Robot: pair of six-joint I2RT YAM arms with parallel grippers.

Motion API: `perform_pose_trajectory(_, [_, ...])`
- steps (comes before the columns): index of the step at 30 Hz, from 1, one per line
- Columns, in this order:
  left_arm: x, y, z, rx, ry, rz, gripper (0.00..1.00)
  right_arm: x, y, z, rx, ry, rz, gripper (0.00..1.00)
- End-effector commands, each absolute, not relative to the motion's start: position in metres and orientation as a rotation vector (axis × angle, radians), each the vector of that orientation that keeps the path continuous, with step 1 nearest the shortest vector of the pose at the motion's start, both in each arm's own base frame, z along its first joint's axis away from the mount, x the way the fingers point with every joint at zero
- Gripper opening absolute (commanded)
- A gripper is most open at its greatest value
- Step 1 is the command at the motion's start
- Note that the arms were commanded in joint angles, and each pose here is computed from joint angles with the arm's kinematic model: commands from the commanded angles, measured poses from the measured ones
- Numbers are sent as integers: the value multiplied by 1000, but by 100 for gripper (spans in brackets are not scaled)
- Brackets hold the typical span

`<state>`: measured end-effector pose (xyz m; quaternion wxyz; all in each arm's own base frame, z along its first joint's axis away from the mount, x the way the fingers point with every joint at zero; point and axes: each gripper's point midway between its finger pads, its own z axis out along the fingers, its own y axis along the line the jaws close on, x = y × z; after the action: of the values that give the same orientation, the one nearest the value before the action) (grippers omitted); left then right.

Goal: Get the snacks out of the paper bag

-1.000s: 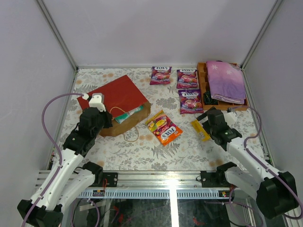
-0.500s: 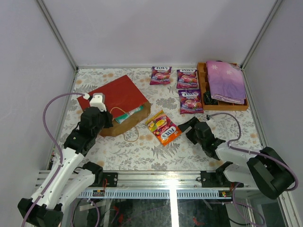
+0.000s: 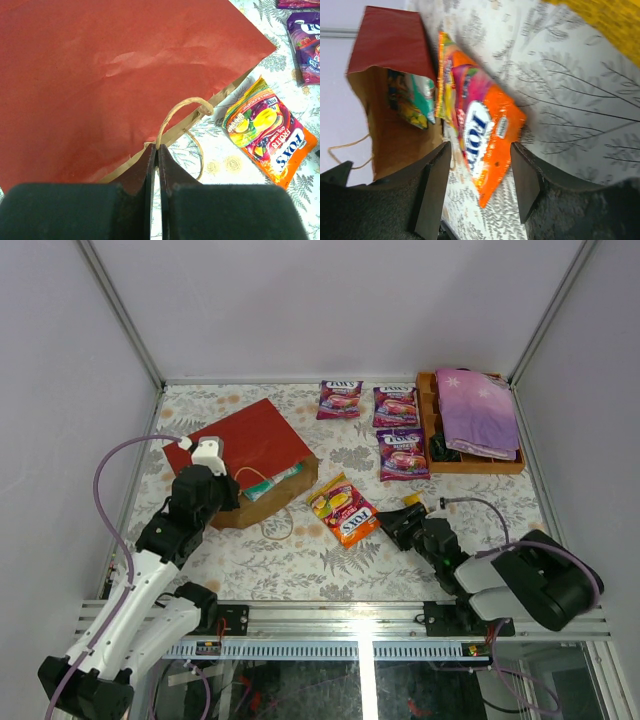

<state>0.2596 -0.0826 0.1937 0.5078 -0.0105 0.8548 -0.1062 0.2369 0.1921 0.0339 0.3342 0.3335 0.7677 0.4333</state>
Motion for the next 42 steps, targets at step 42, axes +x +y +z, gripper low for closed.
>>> perform_pose_trajectory(42, [266, -87, 190, -21, 2077, -270, 0, 231, 200, 22, 756, 2063, 1053, 52])
